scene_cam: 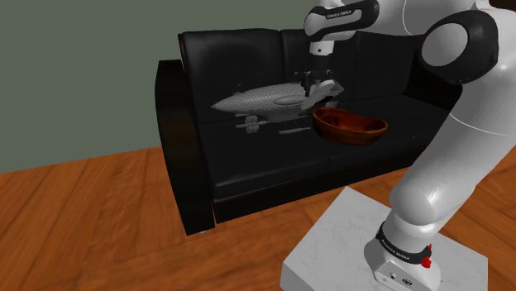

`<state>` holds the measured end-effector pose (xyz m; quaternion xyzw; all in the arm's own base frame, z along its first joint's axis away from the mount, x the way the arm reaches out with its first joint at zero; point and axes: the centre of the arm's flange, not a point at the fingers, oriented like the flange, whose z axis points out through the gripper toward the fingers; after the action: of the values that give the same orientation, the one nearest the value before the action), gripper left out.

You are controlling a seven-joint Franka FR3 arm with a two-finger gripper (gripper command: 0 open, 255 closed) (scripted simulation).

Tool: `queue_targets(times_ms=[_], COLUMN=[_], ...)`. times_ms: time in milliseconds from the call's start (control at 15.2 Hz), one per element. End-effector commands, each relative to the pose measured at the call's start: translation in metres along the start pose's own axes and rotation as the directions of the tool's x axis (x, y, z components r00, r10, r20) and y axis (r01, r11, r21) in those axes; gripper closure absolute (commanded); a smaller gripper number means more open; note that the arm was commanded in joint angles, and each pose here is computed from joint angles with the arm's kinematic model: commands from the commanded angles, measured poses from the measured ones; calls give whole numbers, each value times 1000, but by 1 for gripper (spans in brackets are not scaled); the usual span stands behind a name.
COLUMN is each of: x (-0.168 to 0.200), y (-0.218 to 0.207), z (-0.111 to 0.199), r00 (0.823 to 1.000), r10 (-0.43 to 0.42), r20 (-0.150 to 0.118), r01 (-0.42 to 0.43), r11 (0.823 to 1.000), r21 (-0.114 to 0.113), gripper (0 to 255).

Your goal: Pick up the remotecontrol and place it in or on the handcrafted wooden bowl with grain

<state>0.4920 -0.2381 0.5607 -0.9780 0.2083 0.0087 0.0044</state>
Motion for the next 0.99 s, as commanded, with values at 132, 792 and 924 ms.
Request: queue_targets(times_ms=[132,792,924], x=[-9,-36,-39], y=[51,180,196], z=[-1,-5,-1], r00=[1000,1000,1000], r10=[-1,-1,-1], r20=[0,0,0], r01=[1,1,1], r11=[1000,1000,1000], r21=[0,0,0], gripper=[255,255,255])
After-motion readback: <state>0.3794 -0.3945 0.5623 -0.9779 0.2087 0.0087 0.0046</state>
